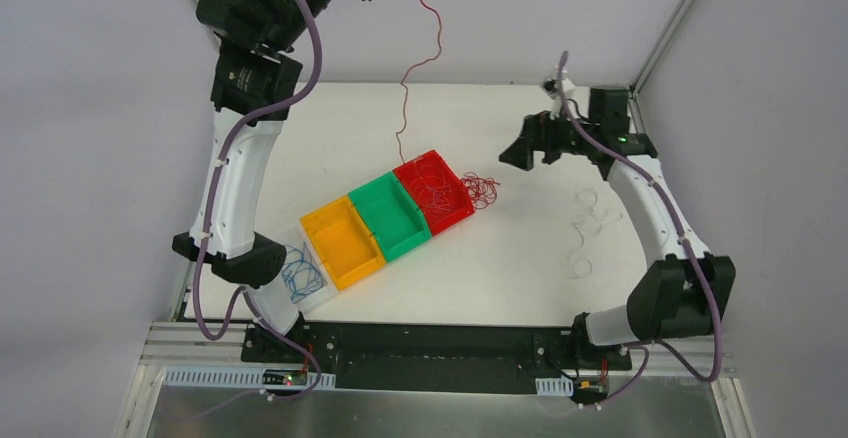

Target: Untangle the cables

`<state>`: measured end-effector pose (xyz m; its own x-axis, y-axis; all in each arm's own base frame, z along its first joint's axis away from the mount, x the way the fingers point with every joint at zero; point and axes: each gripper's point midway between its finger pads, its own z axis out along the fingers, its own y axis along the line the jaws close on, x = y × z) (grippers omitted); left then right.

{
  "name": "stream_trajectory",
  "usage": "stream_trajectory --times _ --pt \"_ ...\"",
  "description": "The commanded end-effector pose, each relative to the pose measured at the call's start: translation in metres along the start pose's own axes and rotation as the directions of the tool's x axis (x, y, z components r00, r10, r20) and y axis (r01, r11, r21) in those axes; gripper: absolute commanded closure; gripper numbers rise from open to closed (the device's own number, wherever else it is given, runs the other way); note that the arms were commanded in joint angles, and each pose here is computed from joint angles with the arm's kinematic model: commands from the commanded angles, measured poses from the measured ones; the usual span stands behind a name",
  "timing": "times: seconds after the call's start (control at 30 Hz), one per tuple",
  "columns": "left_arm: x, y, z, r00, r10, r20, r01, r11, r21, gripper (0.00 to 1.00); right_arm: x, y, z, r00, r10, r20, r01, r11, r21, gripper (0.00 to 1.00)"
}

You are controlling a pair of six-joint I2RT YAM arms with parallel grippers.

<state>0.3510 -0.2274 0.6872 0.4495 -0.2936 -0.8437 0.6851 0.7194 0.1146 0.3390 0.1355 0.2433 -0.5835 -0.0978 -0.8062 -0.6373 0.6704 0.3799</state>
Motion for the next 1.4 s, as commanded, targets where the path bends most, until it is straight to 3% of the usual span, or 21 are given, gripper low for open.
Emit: stream_trajectory --times 0.0,0.17,0.33,0.5,0.7,0.77,0.87,0.93,0.97,1.07,1.17,1.23,1.3,1.37 --pt "-0.028 -0.041 0.008 0.995 0.005 0.102 -0.017 0.992 0.121 1.00 -0.032 0.033 0.060 0.990 -0.119 0.076 0.124 0.989 -0.079 0.03" --pt "-0.042 -0.041 0.012 0.987 0.012 0.161 -0.029 0.995 0.100 1.00 -0.012 0.060 0.105 0.972 -0.232 0.034 0.235 0.960 -0.153 0.05" --pt "-0.042 -0.040 0.011 0.986 0.033 0.162 -0.048 0.995 0.090 1.00 0.009 0.059 0.141 0.967 -0.255 0.027 0.256 0.954 -0.159 0.08" --pt "-0.041 -0.036 0.011 0.986 0.044 0.158 -0.056 0.996 0.070 1.00 0.019 0.067 0.173 0.965 -0.263 0.011 0.260 0.946 -0.195 0.20" --pt "-0.037 -0.030 0.012 0.985 0.085 0.150 -0.092 0.995 0.039 1.00 0.030 0.074 0.194 0.963 -0.270 -0.014 0.259 0.936 -0.239 0.24" --pt "-0.037 -0.028 0.012 0.984 0.095 0.148 -0.100 0.995 0.028 1.00 0.034 0.075 0.196 0.959 -0.281 -0.023 0.268 0.932 -0.242 0.36" --pt "-0.035 -0.026 0.012 0.984 0.110 0.141 -0.114 0.993 0.023 1.00 0.037 0.073 0.197 0.956 -0.289 -0.042 0.272 0.934 -0.233 0.70" --pt "-0.032 -0.026 0.011 0.984 0.120 0.130 -0.124 0.992 0.022 1.00 0.032 0.068 0.190 0.957 -0.284 -0.059 0.268 0.943 -0.199 0.98" --pt "-0.029 -0.025 0.011 0.985 0.124 0.122 -0.128 0.992 0.019 1.00 0.024 0.061 0.183 0.960 -0.275 -0.057 0.263 0.951 -0.164 1.00" --pt "-0.012 -0.022 0.010 0.989 0.131 0.073 -0.132 0.991 0.010 1.00 -0.029 0.036 0.142 0.976 -0.218 0.004 0.218 0.975 -0.051 1.00" --pt "0.012 -0.021 0.007 0.993 0.118 0.012 -0.118 0.993 0.016 1.00 -0.122 0.017 0.066 0.972 -0.171 0.163 0.166 0.985 0.043 1.00" --pt "0.031 -0.022 0.006 0.996 0.089 -0.029 -0.088 0.996 0.018 1.00 -0.163 0.032 0.020 0.959 -0.126 0.253 0.126 0.992 0.015 1.00" --pt "0.048 -0.021 0.004 0.997 0.051 -0.066 -0.051 0.999 0.008 1.00 -0.176 0.054 -0.006 0.954 -0.089 0.287 0.105 0.994 -0.040 1.00" --pt "0.068 -0.020 0.003 0.994 0.016 -0.107 -0.016 1.000 -0.004 1.00 -0.157 0.065 -0.004 0.966 -0.038 0.254 0.063 0.994 -0.092 1.00"
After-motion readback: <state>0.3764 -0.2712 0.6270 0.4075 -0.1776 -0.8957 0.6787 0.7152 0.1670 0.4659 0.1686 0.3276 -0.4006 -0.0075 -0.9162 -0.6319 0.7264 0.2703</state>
